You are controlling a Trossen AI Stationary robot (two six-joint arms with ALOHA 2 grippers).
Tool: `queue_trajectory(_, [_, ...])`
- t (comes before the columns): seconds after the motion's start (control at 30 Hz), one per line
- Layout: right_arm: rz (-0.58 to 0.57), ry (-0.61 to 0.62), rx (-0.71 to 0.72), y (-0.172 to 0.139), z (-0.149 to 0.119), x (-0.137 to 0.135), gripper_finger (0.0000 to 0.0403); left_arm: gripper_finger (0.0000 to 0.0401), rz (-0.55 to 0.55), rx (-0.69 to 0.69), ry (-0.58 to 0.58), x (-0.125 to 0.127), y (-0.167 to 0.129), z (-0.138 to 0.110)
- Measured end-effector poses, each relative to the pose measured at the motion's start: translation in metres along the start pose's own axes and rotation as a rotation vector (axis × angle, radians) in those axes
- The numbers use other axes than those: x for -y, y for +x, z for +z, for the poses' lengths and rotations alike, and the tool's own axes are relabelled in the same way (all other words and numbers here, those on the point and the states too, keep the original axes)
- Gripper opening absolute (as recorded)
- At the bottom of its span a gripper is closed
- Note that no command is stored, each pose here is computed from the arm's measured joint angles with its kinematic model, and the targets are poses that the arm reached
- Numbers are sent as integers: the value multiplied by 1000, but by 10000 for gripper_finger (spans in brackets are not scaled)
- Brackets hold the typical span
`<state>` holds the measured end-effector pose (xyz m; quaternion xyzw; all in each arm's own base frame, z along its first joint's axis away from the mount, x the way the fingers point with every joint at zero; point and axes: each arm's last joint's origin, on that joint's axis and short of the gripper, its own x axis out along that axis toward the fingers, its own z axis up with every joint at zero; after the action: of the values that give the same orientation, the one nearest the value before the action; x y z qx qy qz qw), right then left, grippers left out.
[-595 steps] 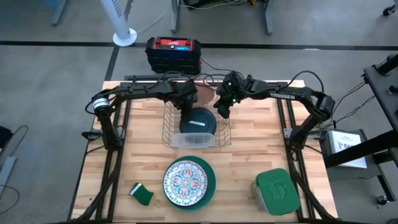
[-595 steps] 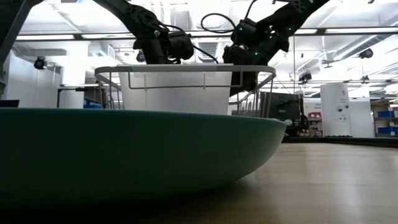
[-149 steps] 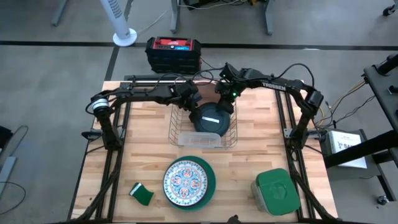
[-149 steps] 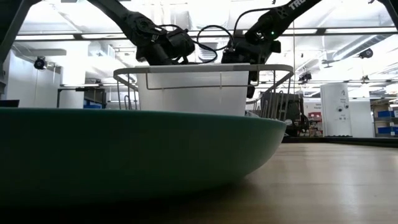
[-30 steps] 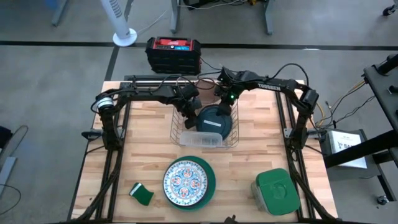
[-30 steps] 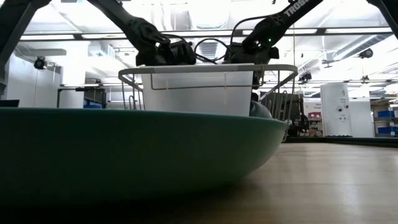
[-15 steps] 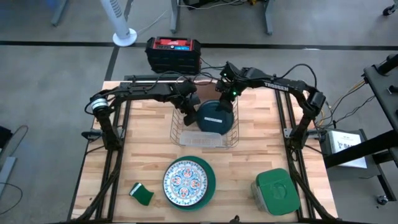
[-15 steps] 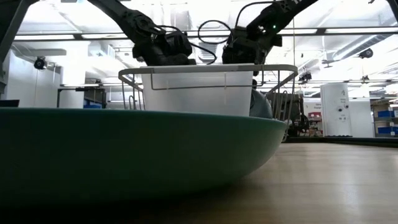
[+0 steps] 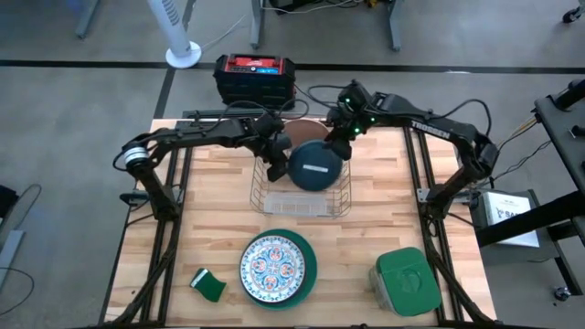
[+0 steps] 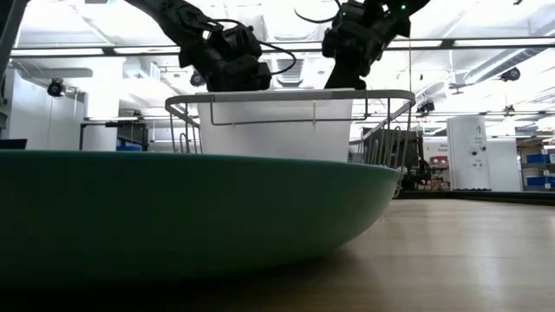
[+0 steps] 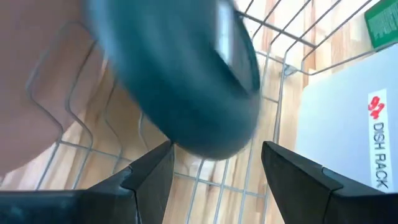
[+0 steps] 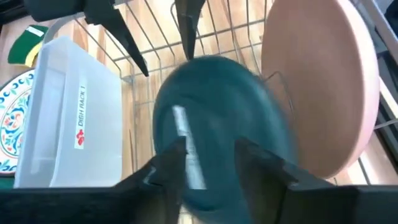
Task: Sort dishes
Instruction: Put the dark green plate in the dishwasher rack
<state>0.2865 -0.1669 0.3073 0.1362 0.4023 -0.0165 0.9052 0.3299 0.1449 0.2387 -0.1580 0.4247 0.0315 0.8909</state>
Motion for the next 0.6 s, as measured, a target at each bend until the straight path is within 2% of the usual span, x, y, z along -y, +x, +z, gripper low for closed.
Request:
queue_trajectory(0.17, [4, 12, -23, 6, -3, 2, 47, 232, 0, 8, 2, 0, 0, 1])
queue_trajectory(0.3, [8, 6, -44, 10, -7, 3, 14, 232, 2, -22, -28, 1, 0, -2])
queue_trajectory(0.43, [14, 10, -64, 12, -11, 3, 1, 232, 14, -65, -98, -1, -2, -7])
queue_trajectory(0.6, [20, 4, -95, 15, -17, 3, 7, 233, 54, -43, -188, -7, 1, -5])
